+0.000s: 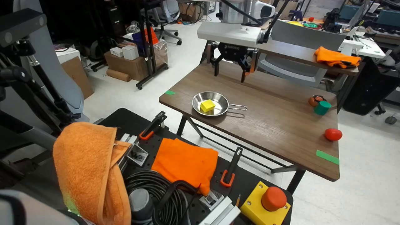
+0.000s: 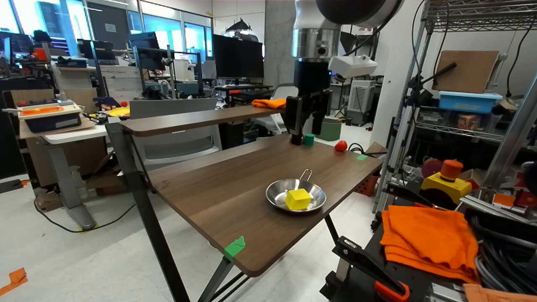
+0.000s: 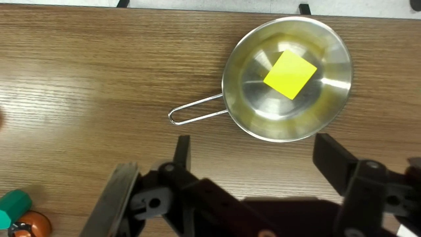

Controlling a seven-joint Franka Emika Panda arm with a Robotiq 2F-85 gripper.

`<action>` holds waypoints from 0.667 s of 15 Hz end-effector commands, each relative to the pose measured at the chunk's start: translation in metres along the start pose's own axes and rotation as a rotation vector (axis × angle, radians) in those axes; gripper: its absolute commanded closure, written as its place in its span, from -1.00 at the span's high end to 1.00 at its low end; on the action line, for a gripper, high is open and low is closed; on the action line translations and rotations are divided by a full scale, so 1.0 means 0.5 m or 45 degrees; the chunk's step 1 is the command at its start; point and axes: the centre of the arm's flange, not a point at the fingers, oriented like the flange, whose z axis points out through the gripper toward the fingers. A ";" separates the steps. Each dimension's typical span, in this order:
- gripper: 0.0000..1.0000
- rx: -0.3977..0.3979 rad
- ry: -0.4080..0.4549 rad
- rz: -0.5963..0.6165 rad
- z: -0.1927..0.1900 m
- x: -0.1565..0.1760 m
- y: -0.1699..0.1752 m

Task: Put the yellow block on the silver pan then remove it from the pan

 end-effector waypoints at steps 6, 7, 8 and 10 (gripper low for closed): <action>1.00 0.185 -0.023 -0.120 0.017 -0.034 -0.090; 1.00 0.191 -0.032 -0.132 0.021 -0.035 -0.100; 1.00 0.198 -0.038 -0.140 0.025 -0.037 -0.107; 1.00 0.204 -0.044 -0.154 0.032 -0.038 -0.117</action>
